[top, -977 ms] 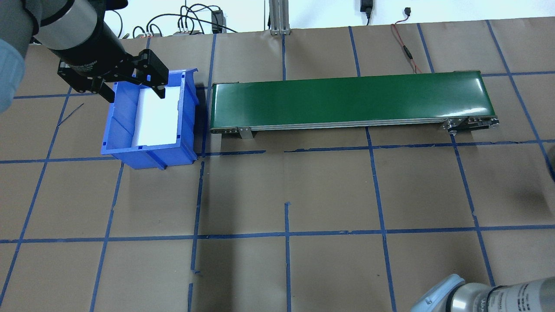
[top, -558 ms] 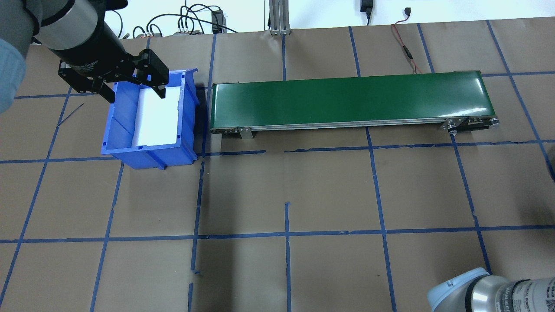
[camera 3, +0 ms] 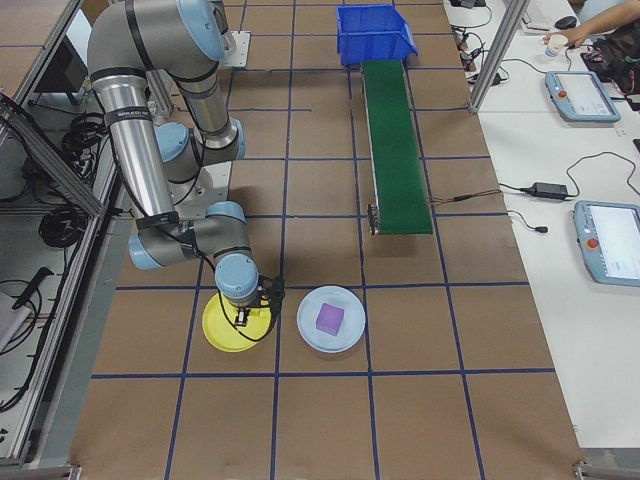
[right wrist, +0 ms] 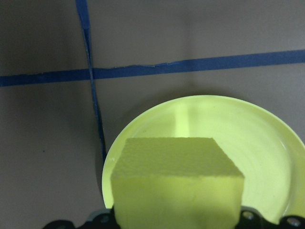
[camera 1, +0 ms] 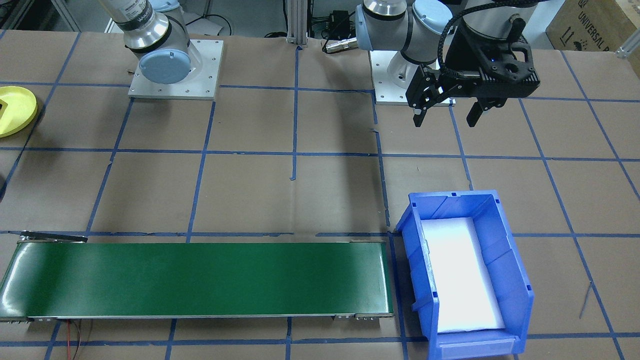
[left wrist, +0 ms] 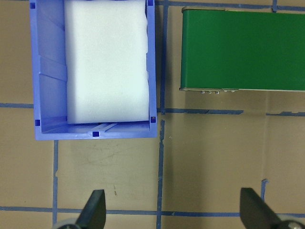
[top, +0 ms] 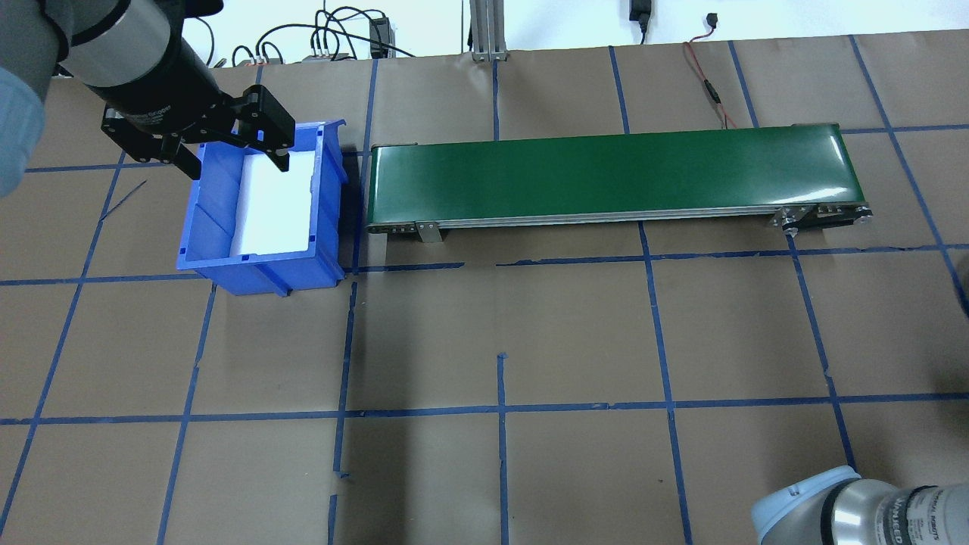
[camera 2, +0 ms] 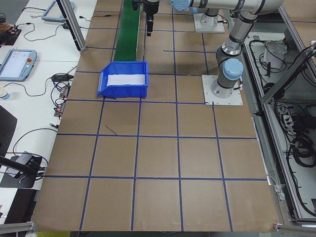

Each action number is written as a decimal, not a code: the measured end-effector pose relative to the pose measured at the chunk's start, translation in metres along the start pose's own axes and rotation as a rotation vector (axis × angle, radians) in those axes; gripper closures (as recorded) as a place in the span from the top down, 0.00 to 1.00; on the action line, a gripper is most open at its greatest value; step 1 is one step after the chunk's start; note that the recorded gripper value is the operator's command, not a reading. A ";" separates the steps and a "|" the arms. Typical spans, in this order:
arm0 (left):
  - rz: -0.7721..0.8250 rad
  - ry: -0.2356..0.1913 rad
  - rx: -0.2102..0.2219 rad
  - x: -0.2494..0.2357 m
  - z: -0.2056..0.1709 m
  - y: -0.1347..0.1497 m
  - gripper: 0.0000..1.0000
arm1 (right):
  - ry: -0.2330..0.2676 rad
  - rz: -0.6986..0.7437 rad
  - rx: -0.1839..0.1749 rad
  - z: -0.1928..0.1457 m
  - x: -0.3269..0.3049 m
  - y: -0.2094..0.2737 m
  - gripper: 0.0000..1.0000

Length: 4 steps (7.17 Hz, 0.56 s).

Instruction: Move block left to right into plate

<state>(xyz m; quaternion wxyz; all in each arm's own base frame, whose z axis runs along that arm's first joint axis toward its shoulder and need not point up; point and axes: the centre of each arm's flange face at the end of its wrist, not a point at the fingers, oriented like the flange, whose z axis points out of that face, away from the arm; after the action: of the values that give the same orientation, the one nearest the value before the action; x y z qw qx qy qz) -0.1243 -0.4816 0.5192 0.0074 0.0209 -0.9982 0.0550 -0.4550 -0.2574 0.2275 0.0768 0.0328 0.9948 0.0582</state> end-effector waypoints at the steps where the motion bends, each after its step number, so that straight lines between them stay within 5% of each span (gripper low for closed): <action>1: 0.001 0.000 0.000 0.000 0.000 0.000 1.00 | -0.001 0.001 -0.001 0.000 0.000 0.000 1.00; 4: 0.003 -0.001 0.001 0.000 -0.001 0.000 1.00 | 0.019 0.024 -0.005 -0.010 -0.008 -0.009 1.00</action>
<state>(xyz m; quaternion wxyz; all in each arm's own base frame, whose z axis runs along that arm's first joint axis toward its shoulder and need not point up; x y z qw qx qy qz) -0.1243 -0.4813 0.5197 0.0068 0.0193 -0.9983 0.0555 -0.4496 -0.2682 0.2379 0.0665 0.0442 0.9949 0.0618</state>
